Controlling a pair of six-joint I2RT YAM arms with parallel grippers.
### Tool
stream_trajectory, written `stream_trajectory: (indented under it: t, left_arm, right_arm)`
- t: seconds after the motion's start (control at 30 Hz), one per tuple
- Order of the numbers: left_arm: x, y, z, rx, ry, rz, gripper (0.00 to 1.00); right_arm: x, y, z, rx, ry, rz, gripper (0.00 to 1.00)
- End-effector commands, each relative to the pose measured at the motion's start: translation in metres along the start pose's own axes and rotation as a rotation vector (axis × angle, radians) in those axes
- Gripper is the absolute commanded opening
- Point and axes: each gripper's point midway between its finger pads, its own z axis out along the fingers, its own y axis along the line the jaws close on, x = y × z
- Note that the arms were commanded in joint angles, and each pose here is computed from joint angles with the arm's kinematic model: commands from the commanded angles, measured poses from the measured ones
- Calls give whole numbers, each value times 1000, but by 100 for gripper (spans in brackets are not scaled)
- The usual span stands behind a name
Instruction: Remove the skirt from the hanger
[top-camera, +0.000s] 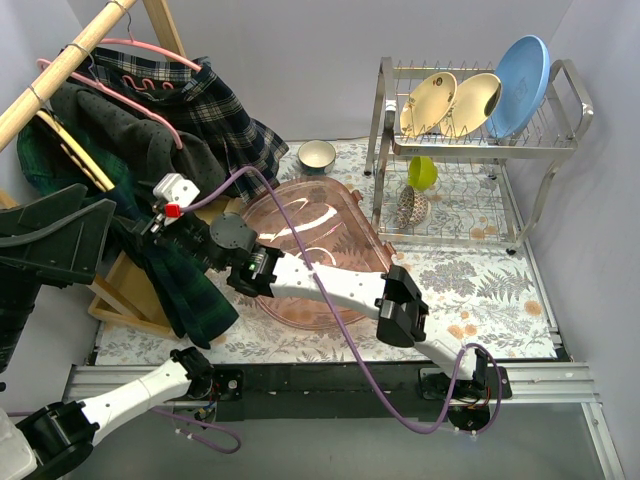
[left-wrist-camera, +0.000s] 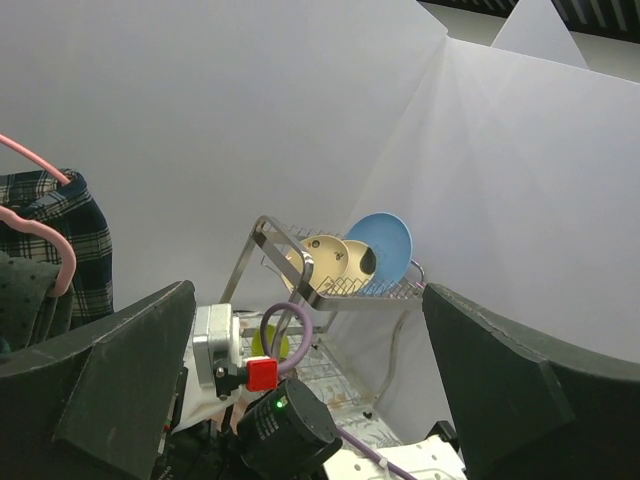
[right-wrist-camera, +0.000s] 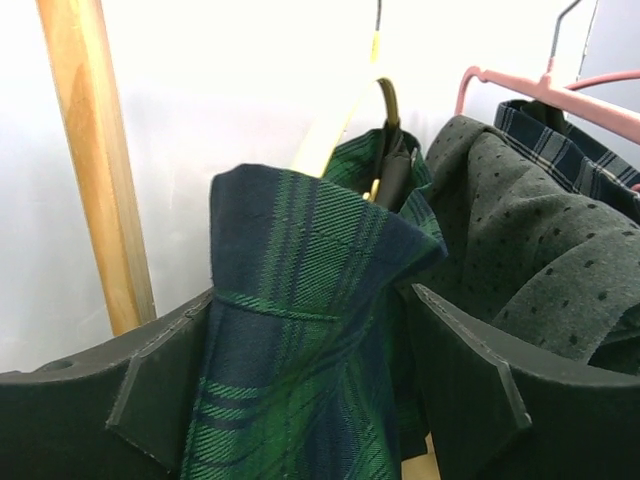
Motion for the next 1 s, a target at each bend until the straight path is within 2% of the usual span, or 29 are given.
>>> stream_trajectory:
  t: [0.0, 0.07, 0.17, 0.27, 0.33, 0.37, 0.4, 0.63, 0.97]
  left_arm:
    - [8, 5, 3, -18, 26, 30, 98]
    - [9, 6, 2, -21, 27, 32, 98]
    - [8, 6, 0, -22, 25, 31, 98]
    - [8, 10, -1, -36, 24, 42, 98]
    - [8, 12, -2, -46, 24, 52, 98]
    - [7, 14, -3, -50, 20, 55, 98]
    - [8, 14, -2, -55, 23, 58, 98]
    - [10, 23, -2, -94, 21, 88, 98]
    - [8, 24, -2, -102, 17, 96, 98]
  right_arm:
    - [-36, 16, 3, -14, -115, -31, 77]
    - [-32, 16, 4, -13, -112, -30, 73]
    - [-29, 13, 4, 12, -110, -27, 61]
    - [-40, 10, 4, 19, -133, -30, 41]
    - [-56, 9, 3, 21, -171, -28, 30]
    - [-62, 8, 3, 23, -184, -25, 10]
    - [-71, 5, 2, 40, -210, -19, 2]
    - [-115, -3, 0, 48, -324, -12, 1]
    - [-151, -11, -6, 70, -416, -2, 1]
